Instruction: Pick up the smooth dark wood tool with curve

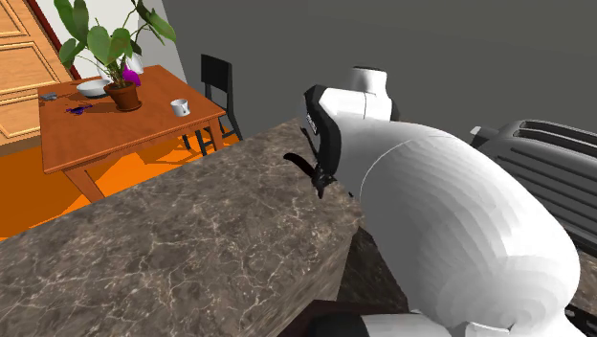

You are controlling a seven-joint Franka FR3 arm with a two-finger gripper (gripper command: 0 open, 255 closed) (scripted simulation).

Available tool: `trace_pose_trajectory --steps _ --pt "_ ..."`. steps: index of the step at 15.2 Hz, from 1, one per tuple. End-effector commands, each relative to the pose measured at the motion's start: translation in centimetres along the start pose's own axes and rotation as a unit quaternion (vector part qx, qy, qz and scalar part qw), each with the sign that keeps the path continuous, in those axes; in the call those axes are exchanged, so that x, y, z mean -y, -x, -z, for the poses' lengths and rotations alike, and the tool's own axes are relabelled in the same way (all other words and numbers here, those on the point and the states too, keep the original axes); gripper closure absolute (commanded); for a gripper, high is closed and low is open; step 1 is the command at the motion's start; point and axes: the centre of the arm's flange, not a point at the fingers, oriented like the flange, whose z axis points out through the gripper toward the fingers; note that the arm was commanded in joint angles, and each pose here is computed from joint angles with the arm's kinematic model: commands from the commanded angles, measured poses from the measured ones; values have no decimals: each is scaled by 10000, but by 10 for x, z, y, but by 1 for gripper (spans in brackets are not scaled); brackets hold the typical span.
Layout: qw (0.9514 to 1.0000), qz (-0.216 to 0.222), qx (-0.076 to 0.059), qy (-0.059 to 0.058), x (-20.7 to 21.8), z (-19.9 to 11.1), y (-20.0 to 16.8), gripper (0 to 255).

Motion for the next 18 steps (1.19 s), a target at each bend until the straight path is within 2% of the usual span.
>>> trace_pose_trajectory --steps 1,8,15,16,18 --pt "9997 250 -59 19 2 0 -25 0" --pt "9938 1085 -249 81 18 -1 -110 0" --pt "9805 1911 -438 142 49 0 -191 0" --pt "9786 2000 -458 148 53 1 -199 0" --pt "9786 2000 -458 148 51 -10 -200 0"
